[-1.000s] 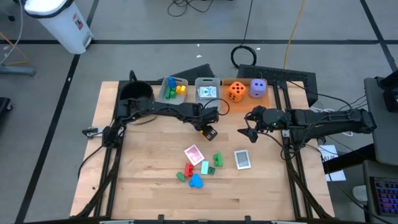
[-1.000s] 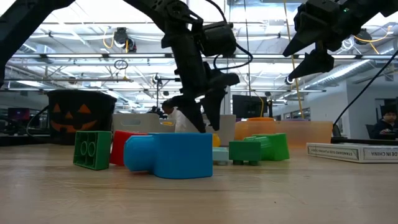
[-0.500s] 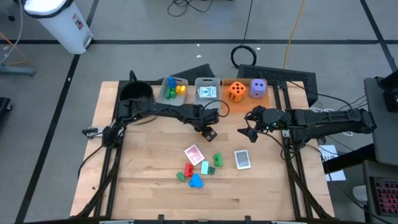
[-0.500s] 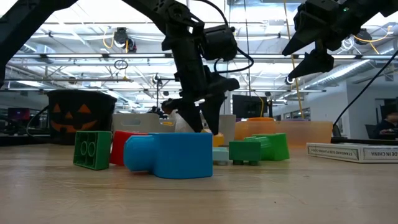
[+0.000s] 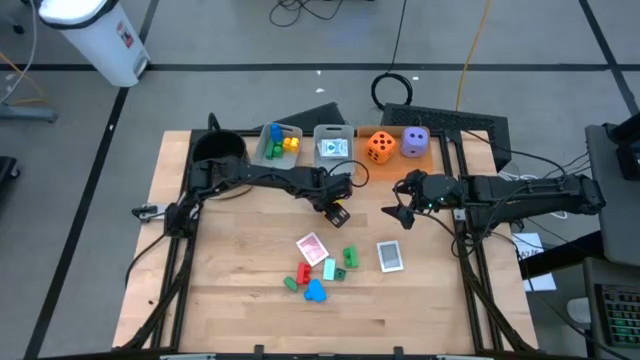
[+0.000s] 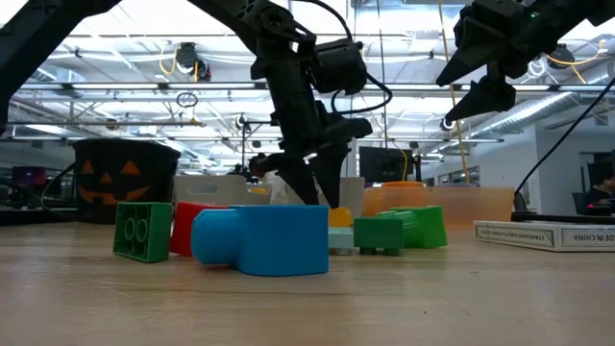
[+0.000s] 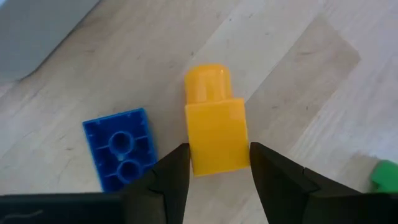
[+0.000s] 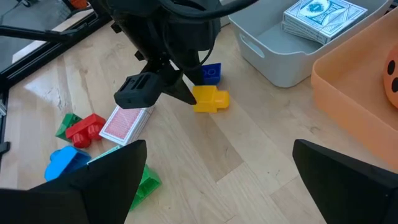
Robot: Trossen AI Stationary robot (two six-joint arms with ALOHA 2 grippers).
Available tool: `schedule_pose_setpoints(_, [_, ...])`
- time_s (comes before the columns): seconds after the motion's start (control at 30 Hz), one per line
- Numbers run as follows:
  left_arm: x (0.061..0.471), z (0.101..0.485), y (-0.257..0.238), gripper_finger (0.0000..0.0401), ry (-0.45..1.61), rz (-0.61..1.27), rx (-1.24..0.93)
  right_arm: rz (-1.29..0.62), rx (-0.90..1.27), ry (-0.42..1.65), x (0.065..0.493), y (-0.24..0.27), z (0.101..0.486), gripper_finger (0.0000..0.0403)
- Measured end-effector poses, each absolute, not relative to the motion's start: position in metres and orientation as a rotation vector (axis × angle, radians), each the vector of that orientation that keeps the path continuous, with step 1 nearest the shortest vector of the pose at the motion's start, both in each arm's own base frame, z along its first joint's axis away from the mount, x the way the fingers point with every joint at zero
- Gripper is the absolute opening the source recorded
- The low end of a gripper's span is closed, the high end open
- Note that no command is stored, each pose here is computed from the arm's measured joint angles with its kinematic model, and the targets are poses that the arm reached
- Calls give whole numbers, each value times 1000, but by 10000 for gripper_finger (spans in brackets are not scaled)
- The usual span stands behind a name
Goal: Pick & Place Toys
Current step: Put the yellow game piece into the left gray bin
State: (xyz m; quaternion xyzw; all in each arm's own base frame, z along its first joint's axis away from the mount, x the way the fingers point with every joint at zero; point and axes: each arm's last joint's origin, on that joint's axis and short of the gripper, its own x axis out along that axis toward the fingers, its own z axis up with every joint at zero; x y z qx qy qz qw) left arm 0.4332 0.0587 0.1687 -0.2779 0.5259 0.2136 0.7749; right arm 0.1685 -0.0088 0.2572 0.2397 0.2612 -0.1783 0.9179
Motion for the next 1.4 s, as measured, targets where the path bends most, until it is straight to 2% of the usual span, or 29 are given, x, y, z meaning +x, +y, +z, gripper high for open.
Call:
schedule_pose_setpoints(0.9, [433, 162, 57, 154, 1176, 464, -573, -366, 489, 539, 168, -9, 257, 400])
schedule_pose_setpoints(1.4, [433, 163, 52, 154, 1221, 263, -550, -366, 489, 539, 168, -9, 257, 400])
